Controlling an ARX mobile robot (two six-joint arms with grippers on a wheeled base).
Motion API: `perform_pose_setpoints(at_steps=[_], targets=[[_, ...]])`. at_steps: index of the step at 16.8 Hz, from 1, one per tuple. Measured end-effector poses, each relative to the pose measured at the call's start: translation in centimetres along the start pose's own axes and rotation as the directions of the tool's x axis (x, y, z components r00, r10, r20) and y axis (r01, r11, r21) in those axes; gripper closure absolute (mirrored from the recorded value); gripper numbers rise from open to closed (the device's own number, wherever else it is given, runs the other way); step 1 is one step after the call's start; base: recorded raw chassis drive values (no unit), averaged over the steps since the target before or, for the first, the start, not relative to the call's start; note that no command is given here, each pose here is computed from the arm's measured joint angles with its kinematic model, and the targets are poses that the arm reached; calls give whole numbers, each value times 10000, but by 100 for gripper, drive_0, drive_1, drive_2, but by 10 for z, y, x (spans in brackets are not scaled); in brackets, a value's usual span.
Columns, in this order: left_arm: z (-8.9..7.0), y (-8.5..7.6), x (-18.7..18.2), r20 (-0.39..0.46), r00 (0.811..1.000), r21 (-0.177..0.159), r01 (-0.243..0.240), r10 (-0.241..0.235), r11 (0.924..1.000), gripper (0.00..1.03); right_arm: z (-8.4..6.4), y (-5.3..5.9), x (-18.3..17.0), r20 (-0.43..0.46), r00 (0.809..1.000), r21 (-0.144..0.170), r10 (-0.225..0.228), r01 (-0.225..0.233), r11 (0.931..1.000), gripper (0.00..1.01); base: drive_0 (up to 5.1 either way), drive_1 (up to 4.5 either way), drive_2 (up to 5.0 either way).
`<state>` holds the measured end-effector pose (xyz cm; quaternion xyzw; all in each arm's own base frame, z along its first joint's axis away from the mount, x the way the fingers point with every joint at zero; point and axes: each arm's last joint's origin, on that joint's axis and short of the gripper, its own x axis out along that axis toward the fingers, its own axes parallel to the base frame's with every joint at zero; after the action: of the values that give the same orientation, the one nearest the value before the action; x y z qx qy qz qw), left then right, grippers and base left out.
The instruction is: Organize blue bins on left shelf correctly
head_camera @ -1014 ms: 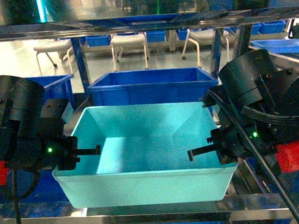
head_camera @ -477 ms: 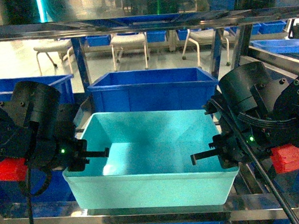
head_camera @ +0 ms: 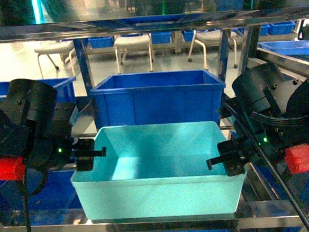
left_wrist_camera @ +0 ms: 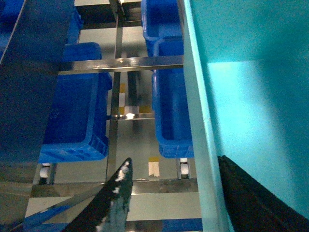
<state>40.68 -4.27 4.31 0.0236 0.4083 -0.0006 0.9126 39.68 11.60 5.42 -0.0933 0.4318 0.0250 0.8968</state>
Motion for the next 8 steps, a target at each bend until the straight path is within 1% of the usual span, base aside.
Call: perform_pose_setpoints(at_steps=[2,3,4,5,6,7,8], targets=[[0,0,0,-11,10000,21,-26,26,10000,28,0,0,0,23,9999,4,-102,102,9999,27,0,0,0],[0,1,0,-4,10000,7,-41,41,10000,20,0,0,0,27,9999,5,-102,102,9999,19,0,0,0],[-1,2,-2,269,9995,40,-146,145,9999,10,1,0,0,120,9999,16,-90,90,10000,10,0,0,0],[-3,3,-13,660,9974,66,-304,299,9995,3,2,1,-2,492,9987,-53,160,-158,9999,1,0,0,0],[-5,6,-27,1120,9930,-6,-376,374,9993,5,0,4,-7,735,9963,-196,447,-434,9989,4,0,0,0],[-4,9,-41,1666,9841,-117,-601,612,9981,5,0,5,-15,895,9941,-293,611,-587,9978,3,0,0,0],[-3,12,-49,1832,9810,-183,-609,633,9980,5,1,8,-21,1111,9907,-435,790,-745,9963,3,0,0,0]])
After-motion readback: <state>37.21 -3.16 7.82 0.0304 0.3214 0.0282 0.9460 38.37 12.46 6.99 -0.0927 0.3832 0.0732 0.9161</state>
